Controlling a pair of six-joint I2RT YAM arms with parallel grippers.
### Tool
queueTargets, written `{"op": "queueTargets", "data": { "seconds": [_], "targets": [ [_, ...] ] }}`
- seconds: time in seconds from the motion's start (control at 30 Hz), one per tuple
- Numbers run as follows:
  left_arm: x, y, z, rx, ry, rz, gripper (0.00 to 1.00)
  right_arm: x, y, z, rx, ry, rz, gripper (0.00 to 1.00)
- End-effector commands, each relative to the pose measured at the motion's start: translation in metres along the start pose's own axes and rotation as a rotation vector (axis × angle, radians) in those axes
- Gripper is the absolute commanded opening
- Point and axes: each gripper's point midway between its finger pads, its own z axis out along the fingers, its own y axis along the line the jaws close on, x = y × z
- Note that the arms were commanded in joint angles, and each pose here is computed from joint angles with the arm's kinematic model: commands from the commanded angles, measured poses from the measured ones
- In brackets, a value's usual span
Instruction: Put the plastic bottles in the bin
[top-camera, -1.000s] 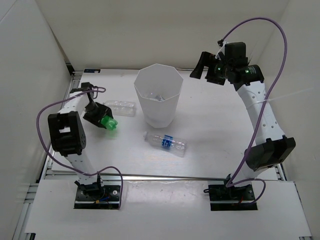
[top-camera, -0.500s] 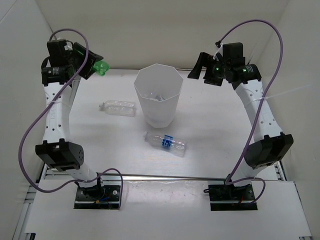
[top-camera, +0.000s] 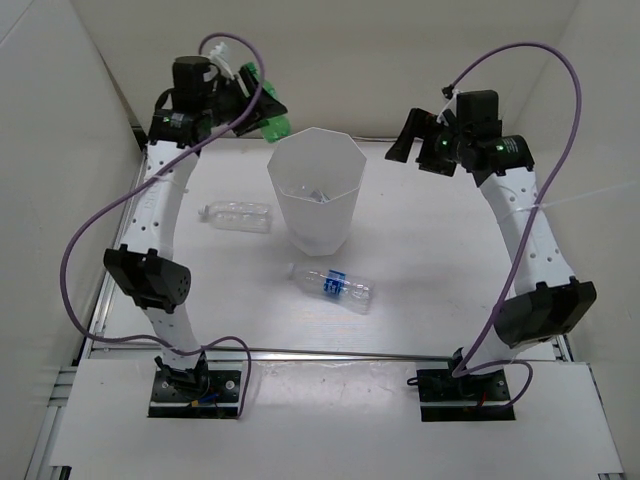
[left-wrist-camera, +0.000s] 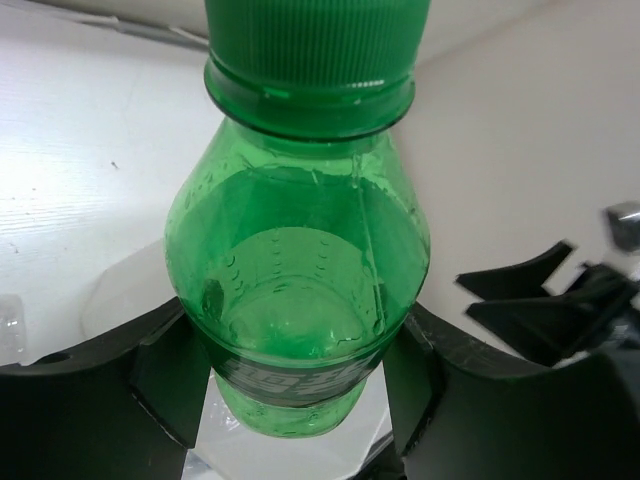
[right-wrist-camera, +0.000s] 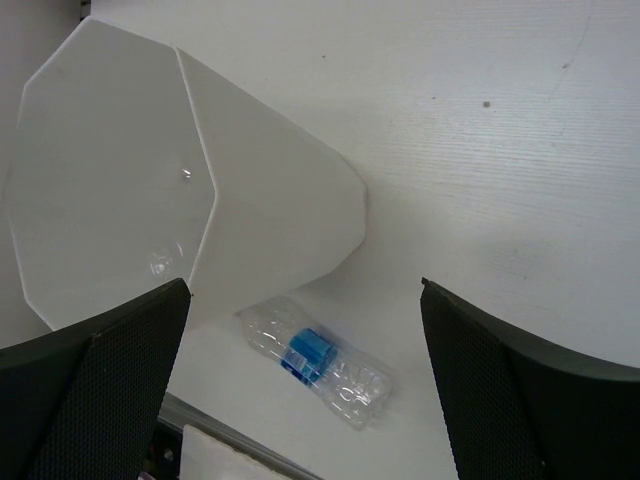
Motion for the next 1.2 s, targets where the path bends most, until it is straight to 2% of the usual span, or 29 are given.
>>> {"op": "queueTargets", "data": {
  "seconds": [0.0, 0.07, 0.1, 0.13, 0.33, 0.4, 0.47, 0.5, 0.63, 0.73, 0.87, 0.93, 1.0, 1.03, 1.1, 1.13, 1.17],
  "targets": [
    [0.011, -0.034, 0.004, 0.048, -0.015, 0.173, 0.52, -0.016, -0.001, -0.034, 0.007, -0.104, -0.038, 1.0],
    [0.034, -0.037, 0.018, 0.028, 0.021, 0.212, 0.52, -0.015, -0.013, -0.043, 0.038, -0.115, -0.03, 1.0],
    [0.034, -0.032, 0.02, -0.014, 0.004, 0.244, 0.52, -0.016, -0.011, -0.047, 0.034, -0.125, -0.033, 1.0],
    [0.047, -0.021, 0.031, -0.063, 0.043, 0.247, 0.52, -0.012, -0.014, -0.052, 0.042, -0.124, -0.027, 1.0],
    [0.087, -0.026, 0.058, -0.151, 0.091, 0.313, 0.56, -0.003, -0.023, -0.064, 0.074, -0.13, -0.04, 1.0],
    [0.095, -0.025, 0.062, -0.165, 0.107, 0.319, 0.61, -0.001, -0.024, -0.066, 0.082, -0.134, -0.04, 1.0],
    [0.102, -0.016, 0.062, -0.215, 0.119, 0.324, 0.78, -0.002, -0.023, -0.069, 0.079, -0.142, -0.043, 1.0],
    [0.097, -0.019, 0.057, -0.218, 0.101, 0.327, 1.0, -0.002, -0.023, -0.069, 0.079, -0.142, -0.043, 1.0],
    [0.087, -0.028, 0.039, -0.236, 0.059, 0.337, 1.0, -0.001, -0.024, -0.073, 0.088, -0.146, -0.042, 1.0],
    [0.059, -0.044, 0.014, -0.243, -0.042, 0.371, 1.0, 0.002, -0.024, -0.071, 0.083, -0.133, -0.04, 1.0],
    [0.023, -0.044, -0.034, -0.36, -0.192, 0.386, 1.0, 0.006, -0.024, -0.069, 0.076, -0.12, -0.037, 1.0],
    [-0.005, -0.006, -0.078, -0.563, -0.306, 0.328, 1.0, 0.006, -0.024, -0.068, 0.076, -0.121, -0.028, 1.0],
    [-0.007, 0.039, -0.099, -0.714, -0.352, 0.221, 1.0, 0.01, -0.025, -0.063, 0.073, -0.101, -0.023, 1.0],
    [-0.004, 0.076, -0.121, -0.801, -0.358, 0.154, 1.0, 0.01, -0.023, -0.063, 0.062, -0.096, -0.013, 1.0],
    [0.001, 0.106, -0.138, -0.84, -0.399, -0.008, 1.0, 0.011, -0.024, -0.061, 0.062, -0.095, -0.002, 1.0],
    [-0.003, 0.124, -0.159, -0.875, -0.446, -0.084, 1.0, 0.012, -0.022, -0.061, 0.052, -0.091, -0.002, 1.0],
    [0.009, 0.146, -0.16, -0.914, -0.424, -0.143, 1.0, 0.013, -0.024, -0.057, 0.056, -0.082, 0.001, 1.0]
  ]
}}
